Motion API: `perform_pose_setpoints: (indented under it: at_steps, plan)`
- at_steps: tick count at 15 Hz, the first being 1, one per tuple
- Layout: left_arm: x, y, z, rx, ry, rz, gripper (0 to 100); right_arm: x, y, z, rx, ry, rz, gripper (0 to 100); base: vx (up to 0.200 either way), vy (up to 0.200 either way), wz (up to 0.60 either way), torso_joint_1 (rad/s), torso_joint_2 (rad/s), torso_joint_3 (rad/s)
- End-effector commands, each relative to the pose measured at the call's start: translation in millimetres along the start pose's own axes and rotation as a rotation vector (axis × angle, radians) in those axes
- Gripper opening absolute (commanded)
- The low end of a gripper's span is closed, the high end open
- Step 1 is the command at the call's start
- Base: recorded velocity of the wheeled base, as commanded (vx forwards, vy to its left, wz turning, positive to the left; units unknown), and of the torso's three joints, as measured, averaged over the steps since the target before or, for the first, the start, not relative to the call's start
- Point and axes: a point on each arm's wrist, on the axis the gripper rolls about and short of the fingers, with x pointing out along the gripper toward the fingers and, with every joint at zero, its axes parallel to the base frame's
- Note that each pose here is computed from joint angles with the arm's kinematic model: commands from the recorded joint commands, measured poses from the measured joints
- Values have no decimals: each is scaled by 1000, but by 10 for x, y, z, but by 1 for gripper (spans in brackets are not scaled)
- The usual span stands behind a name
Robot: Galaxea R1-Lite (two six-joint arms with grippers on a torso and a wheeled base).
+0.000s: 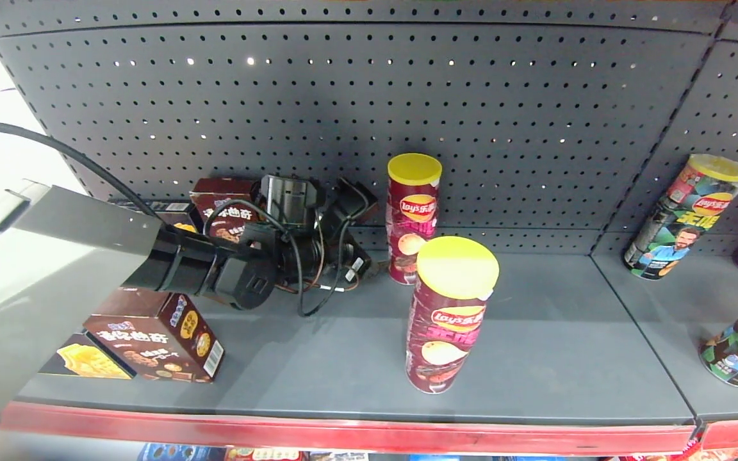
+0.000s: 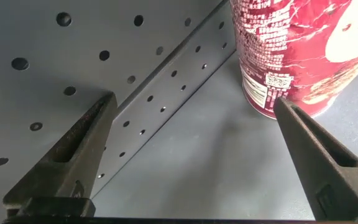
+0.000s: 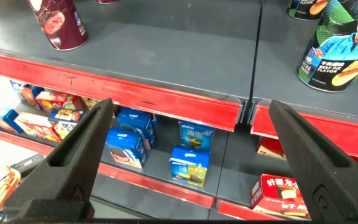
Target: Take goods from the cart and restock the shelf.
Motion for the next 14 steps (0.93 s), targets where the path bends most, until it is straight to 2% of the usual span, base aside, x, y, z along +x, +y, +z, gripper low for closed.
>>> perform_pose_setpoints:
  at_steps: [1,9,14]
  plan:
    - [10,-32,9,2,-2,-7,100,1,0,1,0,1,1,100,0,0,0,0,0,0]
    - [3,-49,22,5,-5,-9,100,2,0,-3,0,2,1,100,0,0,0,0,0,0]
    - [-125,17,86,3,-11,23,100,2,0,-3,0,2,1,100,0,0,0,0,0,0]
